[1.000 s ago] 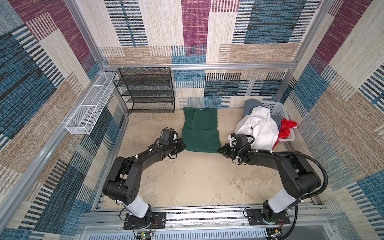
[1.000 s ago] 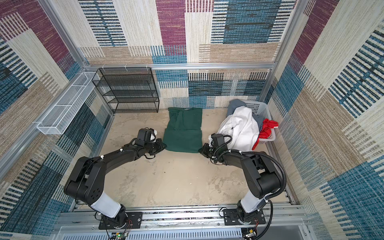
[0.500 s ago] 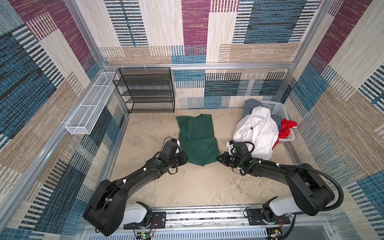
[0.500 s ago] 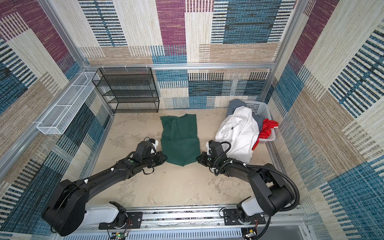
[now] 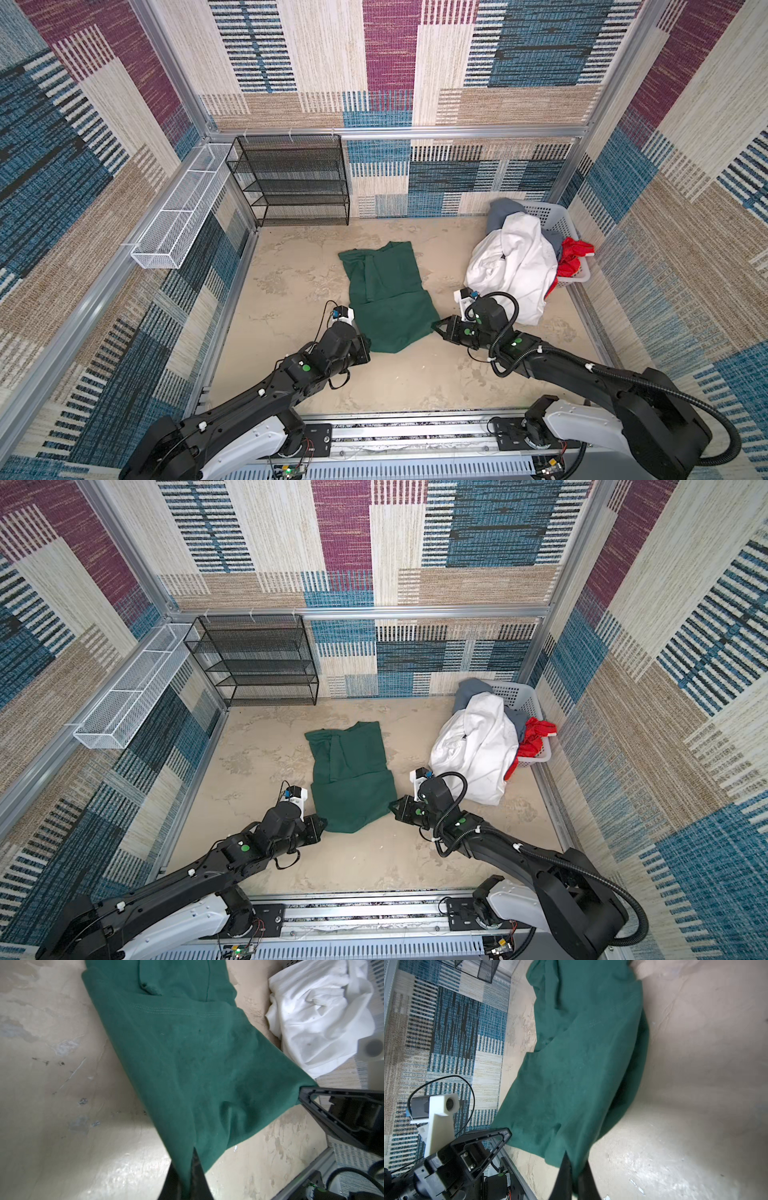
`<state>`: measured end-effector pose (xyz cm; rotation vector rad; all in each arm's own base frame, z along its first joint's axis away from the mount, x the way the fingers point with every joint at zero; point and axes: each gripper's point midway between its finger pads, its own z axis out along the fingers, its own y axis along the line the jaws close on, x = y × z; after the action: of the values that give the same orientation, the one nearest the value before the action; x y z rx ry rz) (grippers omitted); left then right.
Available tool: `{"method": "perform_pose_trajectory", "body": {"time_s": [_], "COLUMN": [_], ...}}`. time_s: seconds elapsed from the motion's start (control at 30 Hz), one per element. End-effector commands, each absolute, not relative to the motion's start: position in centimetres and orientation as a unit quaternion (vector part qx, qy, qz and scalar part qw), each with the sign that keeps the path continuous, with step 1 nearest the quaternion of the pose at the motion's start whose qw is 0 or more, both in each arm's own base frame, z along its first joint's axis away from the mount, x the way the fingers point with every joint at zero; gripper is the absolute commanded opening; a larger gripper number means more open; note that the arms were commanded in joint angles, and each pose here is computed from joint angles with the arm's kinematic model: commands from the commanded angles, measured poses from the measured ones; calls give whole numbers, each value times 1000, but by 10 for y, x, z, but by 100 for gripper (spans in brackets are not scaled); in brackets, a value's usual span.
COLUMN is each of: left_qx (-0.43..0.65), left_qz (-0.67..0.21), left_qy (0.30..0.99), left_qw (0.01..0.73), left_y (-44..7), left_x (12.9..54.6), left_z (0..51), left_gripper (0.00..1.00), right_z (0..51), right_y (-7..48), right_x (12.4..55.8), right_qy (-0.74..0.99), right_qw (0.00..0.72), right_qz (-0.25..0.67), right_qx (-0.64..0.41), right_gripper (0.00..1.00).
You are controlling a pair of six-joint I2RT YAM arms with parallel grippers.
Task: Fold and stack the t-shirts
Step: 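Grasp the near edge with both grippers and lift it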
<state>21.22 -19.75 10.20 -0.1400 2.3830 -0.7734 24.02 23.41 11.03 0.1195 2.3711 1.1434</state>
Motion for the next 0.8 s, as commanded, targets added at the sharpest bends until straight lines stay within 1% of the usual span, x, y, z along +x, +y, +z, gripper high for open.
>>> {"method": "perform_pose_trajectory", "body": {"time_s": [0.0, 0.2, 0.33, 0.43, 0.6, 0.77], "left_qx": [-60, -44, -39, -41, -66, -86], "left_qz": [-280, -289, -292, -288, -273, -232], "left_qy": [901, 899, 899, 896, 884, 881], "left_qw": [325, 327, 324, 336, 374, 403], "left_y": [-191, -193, -195, -191, -177, -164], "left_x": [205, 190, 188, 190, 198, 210], "left_z": [105, 119, 137, 154, 180, 205], "left_gripper": [0, 0, 0, 0, 0, 0], "right_z": [112, 122, 136, 152, 184, 219], "right_y": [234, 247, 245, 245, 253, 269], "right_x": [229, 203, 199, 203, 219, 243], "right_qy": [870, 877, 876, 876, 875, 873], "right_qw": [248, 236, 238, 251, 275, 300], "right_qz": [423, 418, 418, 410, 398, 384], "right_qx": [46, 30, 37, 32, 18, -1], "right_gripper": [0, 0, 0, 0, 0, 0]}}
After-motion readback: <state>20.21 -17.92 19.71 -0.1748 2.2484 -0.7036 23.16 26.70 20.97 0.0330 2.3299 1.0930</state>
